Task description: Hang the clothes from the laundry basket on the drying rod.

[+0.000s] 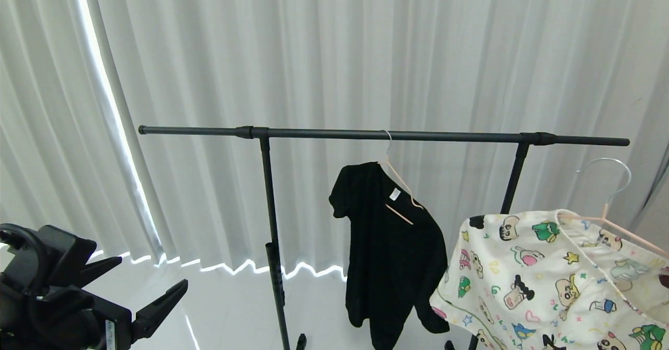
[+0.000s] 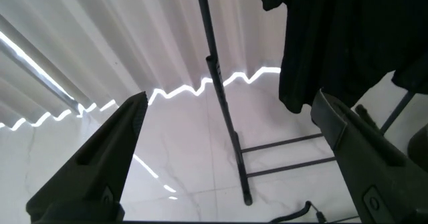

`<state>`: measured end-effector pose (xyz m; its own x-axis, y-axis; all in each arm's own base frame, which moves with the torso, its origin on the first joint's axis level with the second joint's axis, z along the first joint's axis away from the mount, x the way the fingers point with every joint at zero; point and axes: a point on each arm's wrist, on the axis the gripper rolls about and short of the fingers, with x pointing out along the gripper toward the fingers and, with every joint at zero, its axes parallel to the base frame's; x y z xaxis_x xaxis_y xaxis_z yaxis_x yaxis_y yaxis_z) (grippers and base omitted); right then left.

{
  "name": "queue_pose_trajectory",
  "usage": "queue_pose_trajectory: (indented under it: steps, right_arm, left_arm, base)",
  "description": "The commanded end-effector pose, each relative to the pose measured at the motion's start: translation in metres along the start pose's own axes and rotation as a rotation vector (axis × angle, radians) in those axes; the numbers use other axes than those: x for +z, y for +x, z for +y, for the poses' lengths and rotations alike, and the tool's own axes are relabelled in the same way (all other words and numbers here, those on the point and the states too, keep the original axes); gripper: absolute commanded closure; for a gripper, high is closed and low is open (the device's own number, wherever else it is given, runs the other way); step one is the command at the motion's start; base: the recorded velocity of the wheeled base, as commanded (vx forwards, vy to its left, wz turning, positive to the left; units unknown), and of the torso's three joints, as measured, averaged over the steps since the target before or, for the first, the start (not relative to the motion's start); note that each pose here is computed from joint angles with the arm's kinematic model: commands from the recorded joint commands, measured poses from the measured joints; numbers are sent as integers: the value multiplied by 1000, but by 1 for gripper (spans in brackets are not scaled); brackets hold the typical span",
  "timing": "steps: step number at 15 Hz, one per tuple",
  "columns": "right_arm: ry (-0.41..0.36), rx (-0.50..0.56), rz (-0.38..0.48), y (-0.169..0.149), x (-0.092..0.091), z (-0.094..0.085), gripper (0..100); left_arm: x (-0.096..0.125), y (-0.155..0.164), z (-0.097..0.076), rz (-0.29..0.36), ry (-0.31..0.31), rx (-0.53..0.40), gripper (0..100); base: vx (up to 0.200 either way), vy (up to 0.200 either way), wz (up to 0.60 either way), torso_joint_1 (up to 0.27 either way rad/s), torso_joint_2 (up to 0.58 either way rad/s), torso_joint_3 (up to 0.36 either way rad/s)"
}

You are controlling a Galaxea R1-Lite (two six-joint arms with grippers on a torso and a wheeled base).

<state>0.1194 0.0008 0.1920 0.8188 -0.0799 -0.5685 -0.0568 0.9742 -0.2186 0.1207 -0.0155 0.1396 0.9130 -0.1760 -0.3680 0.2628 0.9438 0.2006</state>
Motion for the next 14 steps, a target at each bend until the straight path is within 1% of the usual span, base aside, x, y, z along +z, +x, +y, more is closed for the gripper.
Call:
queue_pose_trajectory:
  steps: [1, 3, 5, 7, 10, 14]
  right_arm:
    - [1, -19, 54, 28, 9, 0, 100]
    - [0, -79, 71, 38, 19, -2, 100]
    - [0, -86, 70, 41, 25, -3, 100]
    - [-1, -85, 69, 43, 27, -3, 100]
    - [-3, -80, 35, 45, 31, -2, 100]
    - [-2, -80, 12, 49, 35, -1, 100]
  left_arm:
    - [0, 1, 0, 2, 4, -2, 0]
    - [1, 0, 0, -2, 2, -1, 0]
    - [1, 0, 0, -4, 3, -1, 0]
    - [1, 0, 0, -7, 3, 0, 0]
    - [2, 0, 0, -9, 5, -4, 0]
    - [2, 0, 0, -11, 5, -4, 0]
  base:
    - [0, 0, 0, 0, 0, 0]
    - [0, 0, 0, 0, 0, 0]
    - [0, 0, 0, 0, 0, 0]
    - [200, 0, 0, 7, 5, 0]
    - [200, 0, 0, -1, 6, -2]
    - [200, 0, 0, 8, 4, -2]
